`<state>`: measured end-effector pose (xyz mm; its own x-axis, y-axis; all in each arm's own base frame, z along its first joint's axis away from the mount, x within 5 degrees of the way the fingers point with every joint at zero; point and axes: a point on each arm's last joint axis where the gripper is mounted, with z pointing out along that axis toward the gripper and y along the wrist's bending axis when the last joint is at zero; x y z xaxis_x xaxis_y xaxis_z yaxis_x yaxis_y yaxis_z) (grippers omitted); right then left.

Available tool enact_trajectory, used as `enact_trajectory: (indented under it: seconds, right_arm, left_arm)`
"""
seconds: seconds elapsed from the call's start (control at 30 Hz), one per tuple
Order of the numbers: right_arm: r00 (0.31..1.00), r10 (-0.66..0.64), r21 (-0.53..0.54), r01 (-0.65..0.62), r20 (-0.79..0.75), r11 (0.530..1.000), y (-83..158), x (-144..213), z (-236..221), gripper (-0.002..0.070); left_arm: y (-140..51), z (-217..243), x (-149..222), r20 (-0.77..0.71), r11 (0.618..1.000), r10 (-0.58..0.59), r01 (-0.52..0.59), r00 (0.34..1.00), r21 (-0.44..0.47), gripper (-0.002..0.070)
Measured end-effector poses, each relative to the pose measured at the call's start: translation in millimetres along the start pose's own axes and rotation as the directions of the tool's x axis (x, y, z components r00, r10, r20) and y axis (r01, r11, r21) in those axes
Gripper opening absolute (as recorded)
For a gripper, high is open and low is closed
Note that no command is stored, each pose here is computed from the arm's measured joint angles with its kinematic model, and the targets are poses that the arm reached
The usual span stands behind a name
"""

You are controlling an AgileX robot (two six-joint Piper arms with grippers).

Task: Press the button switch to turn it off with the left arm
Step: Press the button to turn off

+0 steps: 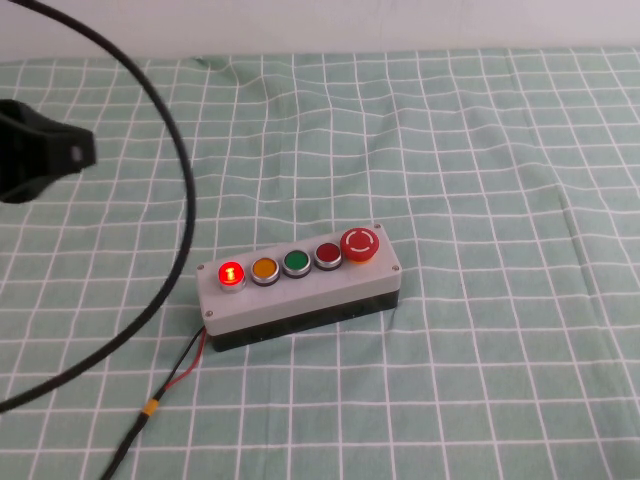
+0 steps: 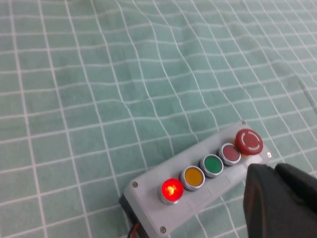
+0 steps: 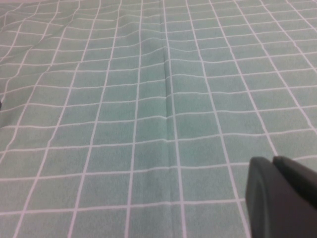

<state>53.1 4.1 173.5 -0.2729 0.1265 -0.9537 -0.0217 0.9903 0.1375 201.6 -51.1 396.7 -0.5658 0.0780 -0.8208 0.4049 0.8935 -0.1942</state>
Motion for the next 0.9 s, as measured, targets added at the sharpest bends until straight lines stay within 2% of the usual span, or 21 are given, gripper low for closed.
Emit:
enact_trajectory:
  seconds: [0.17,0.3,0.53,0.9]
  right_arm:
    - [1.000,0.000,0.000,0.000,0.000,1.000,0,0,0,-0.0018]
    - [1.000,0.000,0.000,0.000,0.000,1.000,0,0,0,-0.0018]
    - [1.000,0.000,0.000,0.000,0.000,1.000,0,0,0,-0.0018]
    - [1.000,0.000,0.000,0.000,0.000,1.000,0,0,0,-0.0018]
  left_arm:
    - [6.7,40,-1,-0.130,0.998,0.010,-0.001,0.992,0.065,-0.0002]
    - [-6.8,70,-1,-0.219,0.992,0.075,-0.052,0.973,0.112,-0.0002]
    - [-18.1,123,14,-0.410,0.993,0.111,-0.114,0.905,0.018,-0.0002]
    - [-9.0,180,39,-0.517,0.997,0.067,-0.082,0.853,-0.007,-0.0002]
